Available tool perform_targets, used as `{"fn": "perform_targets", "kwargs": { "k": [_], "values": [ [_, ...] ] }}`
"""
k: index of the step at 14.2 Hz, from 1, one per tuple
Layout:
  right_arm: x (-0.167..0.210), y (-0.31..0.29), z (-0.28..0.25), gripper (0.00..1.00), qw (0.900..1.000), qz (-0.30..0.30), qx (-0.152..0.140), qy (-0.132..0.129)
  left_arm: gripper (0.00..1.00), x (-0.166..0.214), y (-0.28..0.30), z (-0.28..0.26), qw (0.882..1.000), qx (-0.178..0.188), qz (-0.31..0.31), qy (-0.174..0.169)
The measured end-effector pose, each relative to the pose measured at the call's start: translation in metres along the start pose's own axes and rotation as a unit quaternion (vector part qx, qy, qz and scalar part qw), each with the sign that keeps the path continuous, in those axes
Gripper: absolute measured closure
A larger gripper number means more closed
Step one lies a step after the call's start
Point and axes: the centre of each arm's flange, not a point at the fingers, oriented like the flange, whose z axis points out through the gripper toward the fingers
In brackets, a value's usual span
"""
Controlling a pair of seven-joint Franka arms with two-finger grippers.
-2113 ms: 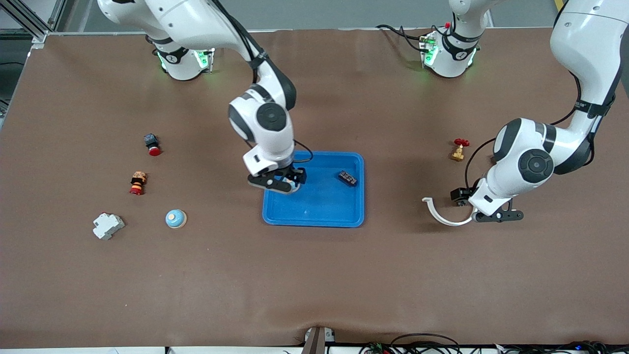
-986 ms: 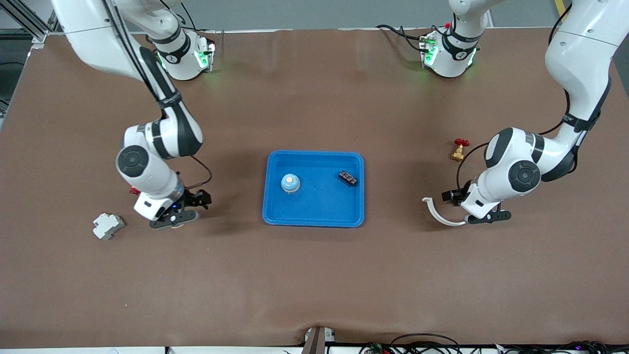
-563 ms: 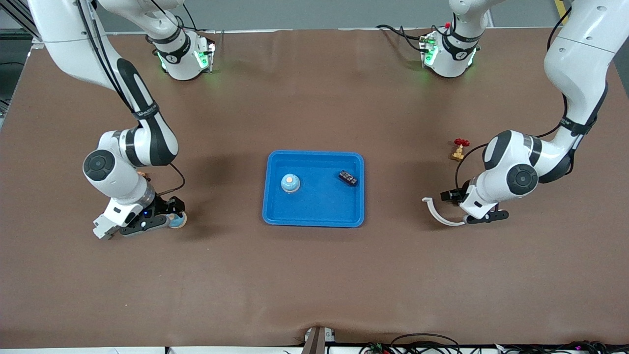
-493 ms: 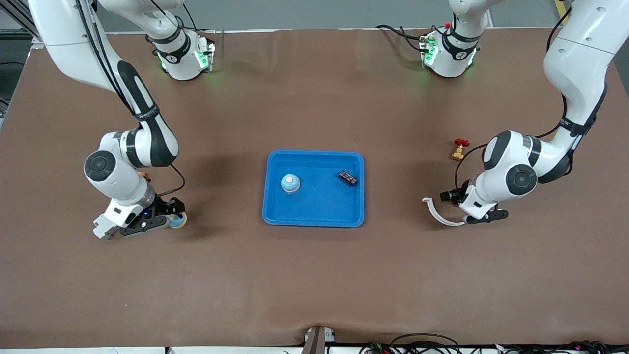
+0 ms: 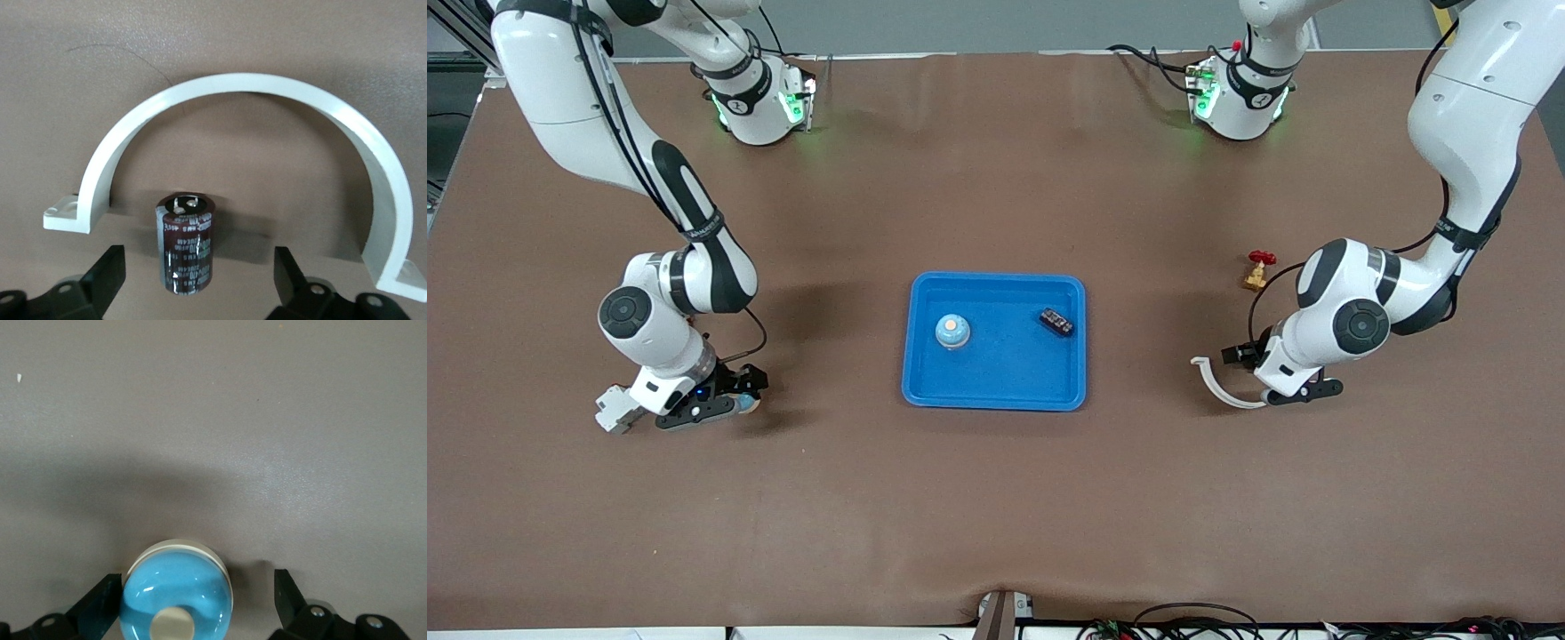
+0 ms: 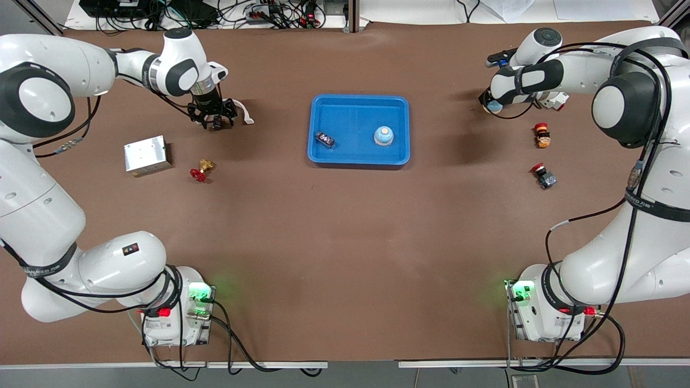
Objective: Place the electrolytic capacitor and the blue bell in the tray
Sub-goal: 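Grasp the second capacitor with the left gripper while the right gripper grasps the bell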
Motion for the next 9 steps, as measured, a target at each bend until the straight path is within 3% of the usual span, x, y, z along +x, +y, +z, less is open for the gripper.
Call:
{"fn": "perform_targets", "kwargs": {
  "k": [1, 3, 6, 7, 9],
  "values": [
    [0.0, 0.0, 0.0, 0.0, 1.0, 0.0, 0.0, 0.0, 0.05, 0.0001, -0.0001, 0.0, 1.0, 0.002, 0.002, 0.001],
    [0.0, -0.0004, 0.0001, 0.0, 1.0, 0.0, 0.0, 0.0, 0.23, 0.0003, -0.0003, -0.0001, 1.0, 0.005, 0.005, 0.003],
    [0.0015, -0.0068, -0.0005, 0.3, 1.0, -0.002, 0.005, -0.001, 0.55, 0.0009, 0.0, -0.0011, 1.0, 0.005, 0.006, 0.005],
    [0.002, -0.0062, -0.0033, 0.32, 1.0, 0.0, 0.006, -0.001, 0.67, 0.0013, 0.0002, -0.0018, 1.0, 0.005, 0.006, 0.006],
    [0.0021, -0.0063, -0.004, 0.32, 1.0, 0.002, 0.007, -0.002, 0.66, 0.0015, -0.0001, -0.0018, 1.0, 0.005, -0.003, 0.006]
  ]
}}
